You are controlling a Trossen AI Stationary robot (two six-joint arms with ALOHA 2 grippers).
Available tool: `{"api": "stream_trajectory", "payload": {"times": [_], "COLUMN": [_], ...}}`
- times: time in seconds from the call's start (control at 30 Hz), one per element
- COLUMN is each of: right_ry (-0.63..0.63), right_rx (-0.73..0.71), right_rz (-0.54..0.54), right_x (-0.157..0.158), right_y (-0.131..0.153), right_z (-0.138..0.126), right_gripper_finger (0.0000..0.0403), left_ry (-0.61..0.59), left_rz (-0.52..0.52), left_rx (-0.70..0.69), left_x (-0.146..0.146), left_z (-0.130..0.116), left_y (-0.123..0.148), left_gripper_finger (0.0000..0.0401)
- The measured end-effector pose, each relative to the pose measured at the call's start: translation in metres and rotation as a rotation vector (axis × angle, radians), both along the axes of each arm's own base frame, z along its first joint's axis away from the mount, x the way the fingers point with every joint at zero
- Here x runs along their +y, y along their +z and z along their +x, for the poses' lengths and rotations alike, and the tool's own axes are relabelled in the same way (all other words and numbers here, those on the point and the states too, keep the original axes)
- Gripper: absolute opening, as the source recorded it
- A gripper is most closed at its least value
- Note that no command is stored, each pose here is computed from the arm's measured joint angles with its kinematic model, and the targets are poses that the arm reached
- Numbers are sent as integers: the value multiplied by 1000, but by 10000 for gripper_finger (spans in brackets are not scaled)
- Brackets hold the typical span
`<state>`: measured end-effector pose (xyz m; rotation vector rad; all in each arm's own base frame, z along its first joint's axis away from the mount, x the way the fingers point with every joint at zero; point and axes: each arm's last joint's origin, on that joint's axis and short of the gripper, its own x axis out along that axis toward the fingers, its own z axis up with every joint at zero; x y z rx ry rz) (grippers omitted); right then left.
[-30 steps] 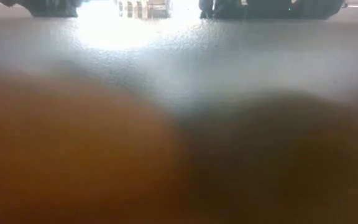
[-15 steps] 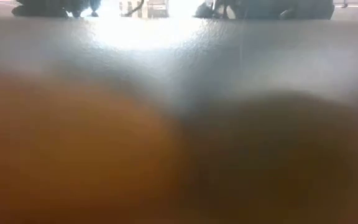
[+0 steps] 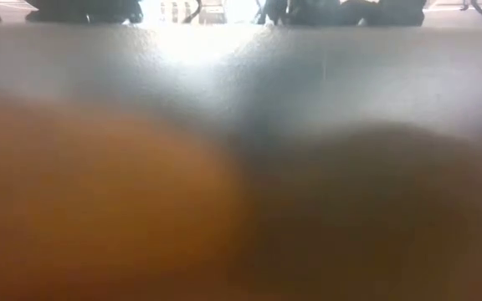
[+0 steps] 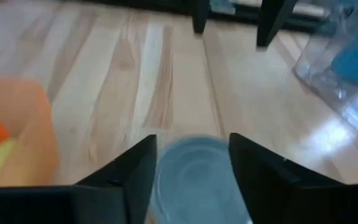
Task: Pick & Place Food Item
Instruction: Put the green and white tuna can into the green bin
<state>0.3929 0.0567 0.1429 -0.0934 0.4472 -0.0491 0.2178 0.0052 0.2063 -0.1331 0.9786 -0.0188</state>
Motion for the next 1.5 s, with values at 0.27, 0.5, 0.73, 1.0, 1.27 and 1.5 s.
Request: {"api": "stream_trajectory", "payload": {"times": [0.27,0.5,0.73,1.0,1.27,1.5], "right_ry": [-3,-11,-130,-73,-55,-56], "right_rx": [90,137,161,177,200,200], "right_rz": [-6,-13,-50,-18,19,19], "right_x": [-1,-3,-14,-14,-14,-14], "right_y": [-2,-8,-12,-14,-20,-20], "right_z": [-7,-11,-13,-14,-18,-18], "right_gripper_finger": [111,62,33,29,28,28], "left_ry": [2,-4,-1,0,15,15], "left_rz": [3,29,35,37,70,71], "left_rx": [-8,-49,-111,-119,-150,-138], "left_x": [0,1,1,1,1,1], "left_z": [0,-1,0,-1,1,7], "left_y": [0,-13,-21,-25,-25,-34], "left_gripper_finger": [275,275,275,275,275,275]}}
